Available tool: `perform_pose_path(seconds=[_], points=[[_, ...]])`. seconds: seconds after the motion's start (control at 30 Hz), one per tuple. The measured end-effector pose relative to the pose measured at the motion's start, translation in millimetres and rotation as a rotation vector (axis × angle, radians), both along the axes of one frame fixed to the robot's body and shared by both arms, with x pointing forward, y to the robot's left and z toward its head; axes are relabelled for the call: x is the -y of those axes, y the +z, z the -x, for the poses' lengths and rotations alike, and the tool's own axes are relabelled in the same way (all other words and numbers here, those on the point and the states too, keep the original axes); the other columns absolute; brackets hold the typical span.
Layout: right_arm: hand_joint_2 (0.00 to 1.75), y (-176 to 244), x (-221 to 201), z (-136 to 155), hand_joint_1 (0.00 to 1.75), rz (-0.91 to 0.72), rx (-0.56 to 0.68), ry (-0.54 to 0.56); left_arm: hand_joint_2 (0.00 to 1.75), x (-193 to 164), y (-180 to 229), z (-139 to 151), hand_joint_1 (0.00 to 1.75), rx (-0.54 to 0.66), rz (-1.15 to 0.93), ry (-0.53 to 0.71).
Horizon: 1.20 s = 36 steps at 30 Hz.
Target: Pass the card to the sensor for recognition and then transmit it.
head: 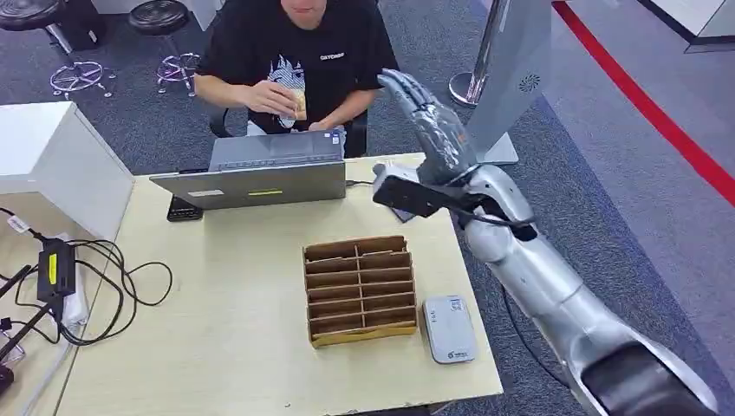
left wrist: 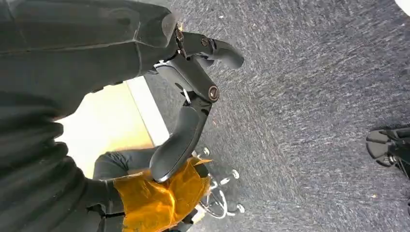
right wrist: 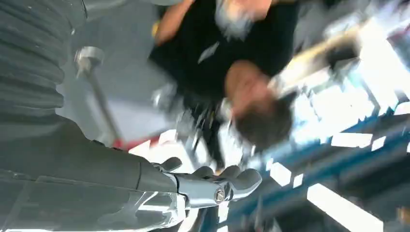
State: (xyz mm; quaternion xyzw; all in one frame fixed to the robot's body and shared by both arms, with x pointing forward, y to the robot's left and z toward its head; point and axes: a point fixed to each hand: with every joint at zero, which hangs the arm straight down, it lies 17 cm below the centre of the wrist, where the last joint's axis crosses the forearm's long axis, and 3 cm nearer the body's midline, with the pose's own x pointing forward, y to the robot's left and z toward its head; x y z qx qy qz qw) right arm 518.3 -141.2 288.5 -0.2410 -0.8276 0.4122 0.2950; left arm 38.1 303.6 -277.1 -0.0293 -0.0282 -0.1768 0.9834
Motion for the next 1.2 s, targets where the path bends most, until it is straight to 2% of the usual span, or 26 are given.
perform_pose_path(seconds=[0.1,0.23,0.5,0.83,1.0,1.2], points=[[1.75,-19.5,32.9,30.5,0.00,0.006,0.038,-0.037,1.75,-1.0,-0.5,3.3,0.00,-0.002,-0.004,0.025],[1.75,-43.9,53.9,61.2,0.00,0.017,0.022,-0.045,1.75,-1.5,-0.6,3.5,0.00,-0.001,-0.005,0.040],[1.75,-45.1,67.3,77.8,0.00,0.030,0.034,-0.051,1.75,-1.8,-0.7,3.2,0.00,0.000,-0.005,0.052],[1.75,-48.0,67.1,84.2,0.00,0.055,0.038,-0.046,1.75,-1.8,-0.7,2.5,0.00,0.001,-0.005,0.061],[1.75,-73.9,58.8,98.4,0.00,0.117,0.022,-0.035,1.75,-0.8,-0.7,2.2,0.00,0.002,-0.003,0.066],[1.75,-119.0,15.0,110.9,0.00,0.226,0.009,0.002,1.75,1.3,-0.5,0.6,0.00,0.002,0.000,0.046]])
